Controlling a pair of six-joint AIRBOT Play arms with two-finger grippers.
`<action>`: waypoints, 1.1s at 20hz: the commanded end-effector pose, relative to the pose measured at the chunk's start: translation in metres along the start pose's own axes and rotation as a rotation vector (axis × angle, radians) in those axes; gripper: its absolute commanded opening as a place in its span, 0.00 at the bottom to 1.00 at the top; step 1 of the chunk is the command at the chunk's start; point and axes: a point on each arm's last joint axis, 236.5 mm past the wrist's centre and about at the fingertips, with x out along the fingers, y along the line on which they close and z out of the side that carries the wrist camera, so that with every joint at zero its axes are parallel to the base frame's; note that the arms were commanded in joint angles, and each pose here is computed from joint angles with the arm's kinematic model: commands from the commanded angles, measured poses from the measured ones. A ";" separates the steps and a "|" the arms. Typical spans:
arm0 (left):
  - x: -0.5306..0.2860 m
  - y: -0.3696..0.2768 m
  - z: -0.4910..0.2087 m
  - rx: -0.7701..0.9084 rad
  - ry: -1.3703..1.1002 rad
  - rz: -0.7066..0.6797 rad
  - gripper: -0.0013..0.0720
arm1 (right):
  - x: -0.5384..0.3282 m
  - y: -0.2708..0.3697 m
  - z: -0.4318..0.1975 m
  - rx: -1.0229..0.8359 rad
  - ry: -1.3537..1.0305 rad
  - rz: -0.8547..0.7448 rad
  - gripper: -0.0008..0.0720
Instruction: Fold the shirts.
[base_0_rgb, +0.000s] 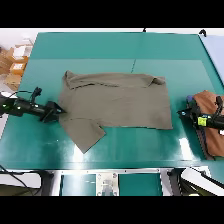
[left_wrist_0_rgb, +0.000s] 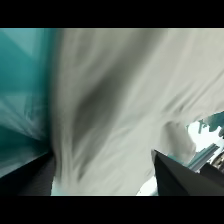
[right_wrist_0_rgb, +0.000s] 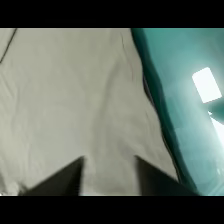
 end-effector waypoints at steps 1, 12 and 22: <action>0.017 -0.012 0.011 0.073 -0.044 0.008 0.56 | -0.005 -0.019 -0.007 0.072 -0.014 -0.044 0.73; 0.008 -0.018 -0.002 0.129 0.031 0.003 0.05 | 0.036 -0.056 -0.046 0.151 0.167 -0.083 0.84; 0.002 -0.028 0.003 0.142 0.014 -0.019 0.05 | 0.064 -0.014 -0.020 0.070 0.198 0.034 0.03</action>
